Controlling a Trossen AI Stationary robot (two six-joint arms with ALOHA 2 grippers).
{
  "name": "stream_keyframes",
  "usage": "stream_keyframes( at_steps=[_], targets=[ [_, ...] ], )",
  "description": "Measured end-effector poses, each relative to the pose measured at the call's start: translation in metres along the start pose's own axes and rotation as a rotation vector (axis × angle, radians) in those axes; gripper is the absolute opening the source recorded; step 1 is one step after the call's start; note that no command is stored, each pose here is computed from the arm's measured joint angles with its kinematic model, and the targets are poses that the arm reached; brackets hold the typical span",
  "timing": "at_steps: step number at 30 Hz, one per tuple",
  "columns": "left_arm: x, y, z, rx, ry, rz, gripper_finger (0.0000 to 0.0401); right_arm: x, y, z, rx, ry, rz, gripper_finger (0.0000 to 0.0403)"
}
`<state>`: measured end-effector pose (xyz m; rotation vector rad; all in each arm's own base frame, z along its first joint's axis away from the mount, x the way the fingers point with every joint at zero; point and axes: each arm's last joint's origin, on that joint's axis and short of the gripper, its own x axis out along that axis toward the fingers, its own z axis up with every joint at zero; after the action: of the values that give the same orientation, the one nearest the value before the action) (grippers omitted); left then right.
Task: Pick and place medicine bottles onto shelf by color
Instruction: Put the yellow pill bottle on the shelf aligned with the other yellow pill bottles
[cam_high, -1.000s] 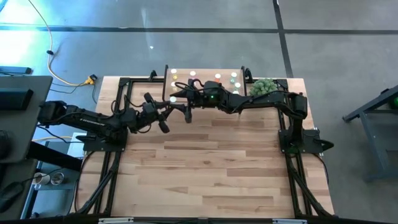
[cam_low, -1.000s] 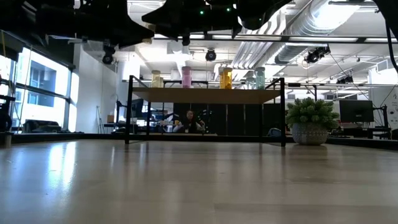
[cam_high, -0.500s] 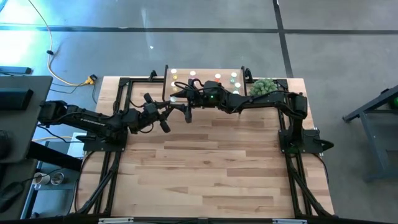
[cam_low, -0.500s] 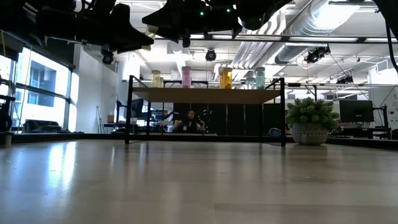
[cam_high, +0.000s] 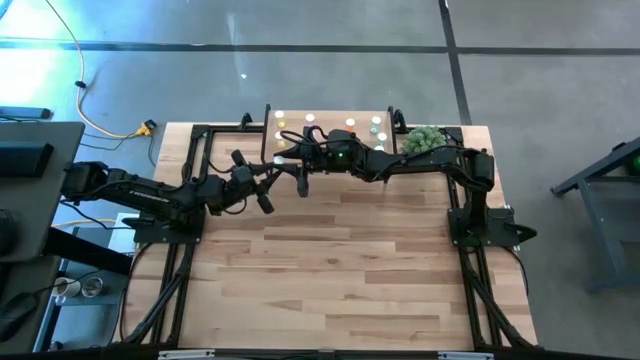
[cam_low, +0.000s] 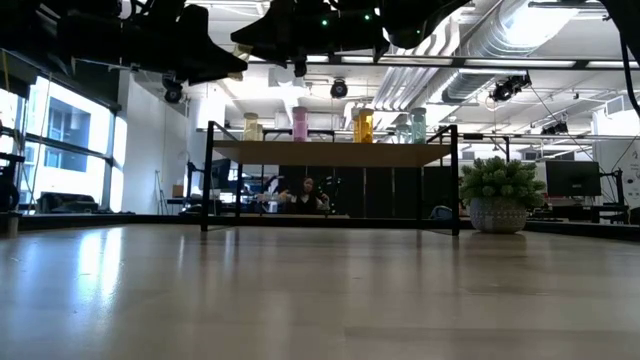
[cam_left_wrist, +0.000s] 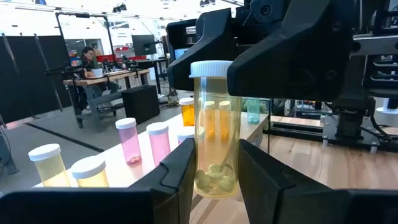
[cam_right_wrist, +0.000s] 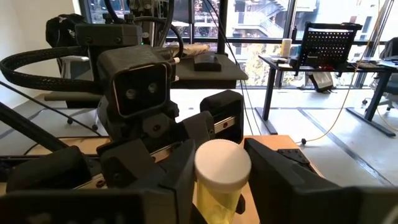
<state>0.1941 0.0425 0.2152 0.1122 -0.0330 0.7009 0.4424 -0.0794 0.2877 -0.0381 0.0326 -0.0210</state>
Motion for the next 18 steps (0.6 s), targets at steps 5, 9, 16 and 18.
stream_keyframes(
  at_steps=[5, 9, 16, 18],
  targets=[
    [0.0, 0.0, 0.0, 0.0, 0.0, 0.0, 0.0095, 0.0, 0.0, 0.0, 0.002, 0.0, 0.0, 0.0115],
    [0.0, 0.0, 0.0, 0.001, 0.0, 0.001, 0.0099, 0.0, 0.0, -0.0001, 0.002, 0.001, 0.001, 0.0115],
    [0.0001, 0.0003, -0.0001, 0.034, 0.002, 0.007, 0.0114, -0.0002, -0.0012, -0.0002, 0.002, 0.001, 0.003, 0.0115],
    [0.0001, 0.0003, -0.0001, 0.034, 0.002, 0.007, 0.012, -0.0002, -0.0012, -0.0002, 0.003, 0.001, 0.003, 0.0115]
  ],
)
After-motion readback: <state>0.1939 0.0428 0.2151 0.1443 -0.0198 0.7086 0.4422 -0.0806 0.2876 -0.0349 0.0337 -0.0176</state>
